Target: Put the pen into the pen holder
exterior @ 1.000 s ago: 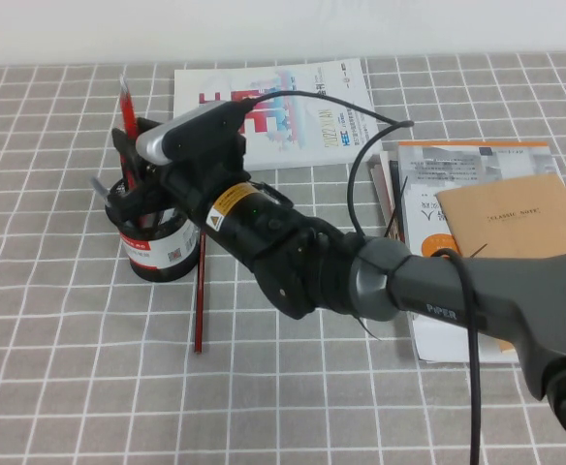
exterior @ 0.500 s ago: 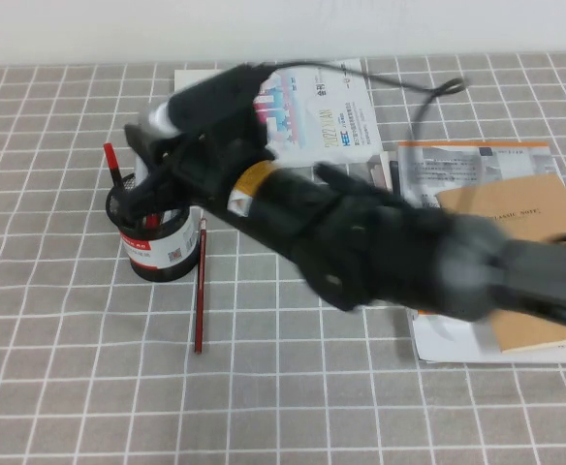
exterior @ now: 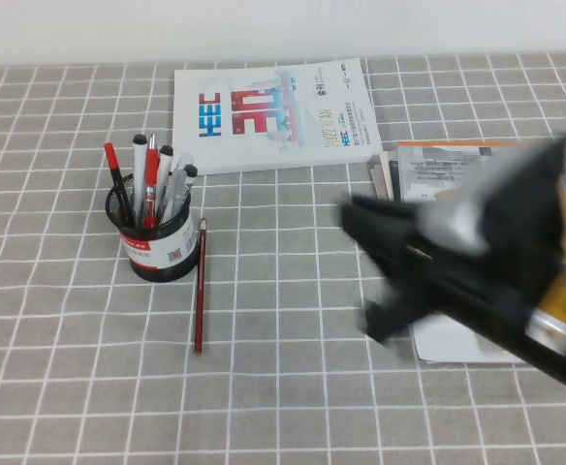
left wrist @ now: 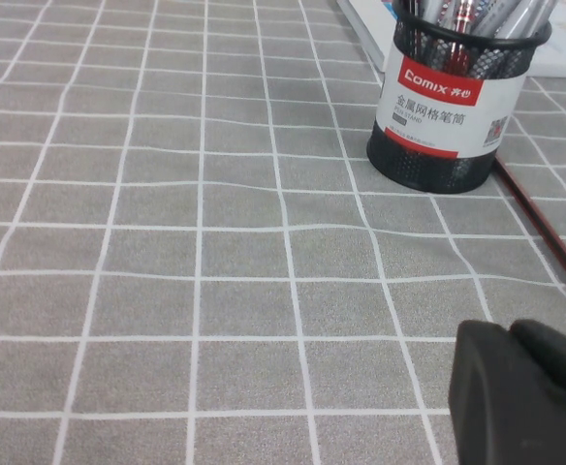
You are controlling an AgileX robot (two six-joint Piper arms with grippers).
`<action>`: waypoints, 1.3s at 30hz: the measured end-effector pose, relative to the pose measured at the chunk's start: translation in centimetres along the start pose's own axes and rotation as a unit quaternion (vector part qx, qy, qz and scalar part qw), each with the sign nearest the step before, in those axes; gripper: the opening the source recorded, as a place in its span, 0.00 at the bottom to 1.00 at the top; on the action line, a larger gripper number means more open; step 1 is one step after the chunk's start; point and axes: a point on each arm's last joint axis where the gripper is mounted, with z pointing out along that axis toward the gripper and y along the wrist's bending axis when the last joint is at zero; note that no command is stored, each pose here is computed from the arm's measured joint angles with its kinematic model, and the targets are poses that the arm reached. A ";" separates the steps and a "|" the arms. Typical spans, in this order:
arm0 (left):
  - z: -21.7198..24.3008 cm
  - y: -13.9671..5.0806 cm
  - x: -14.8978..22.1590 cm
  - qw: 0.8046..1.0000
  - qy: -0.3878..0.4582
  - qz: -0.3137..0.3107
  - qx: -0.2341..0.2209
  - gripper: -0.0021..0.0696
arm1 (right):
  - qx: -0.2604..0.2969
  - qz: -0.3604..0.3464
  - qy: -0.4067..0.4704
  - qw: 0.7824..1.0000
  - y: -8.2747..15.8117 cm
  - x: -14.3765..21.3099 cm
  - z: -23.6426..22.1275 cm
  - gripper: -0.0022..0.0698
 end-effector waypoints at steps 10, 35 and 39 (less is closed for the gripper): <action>0.0 0.0 0.0 1.000 0.000 0.000 0.000 0.02 | 0.087 -0.046 -0.002 0.995 -3.7 6.4 -9.5 0.01; 0.0 0.0 0.0 1.000 0.000 0.000 0.000 0.02 | 0.327 -0.019 -0.005 0.945 -5.4 12.6 -20.8 0.01; 0.0 0.0 0.0 1.000 0.000 0.000 0.000 0.02 | 0.322 0.000 0.013 0.947 -5.3 13.0 -20.8 0.01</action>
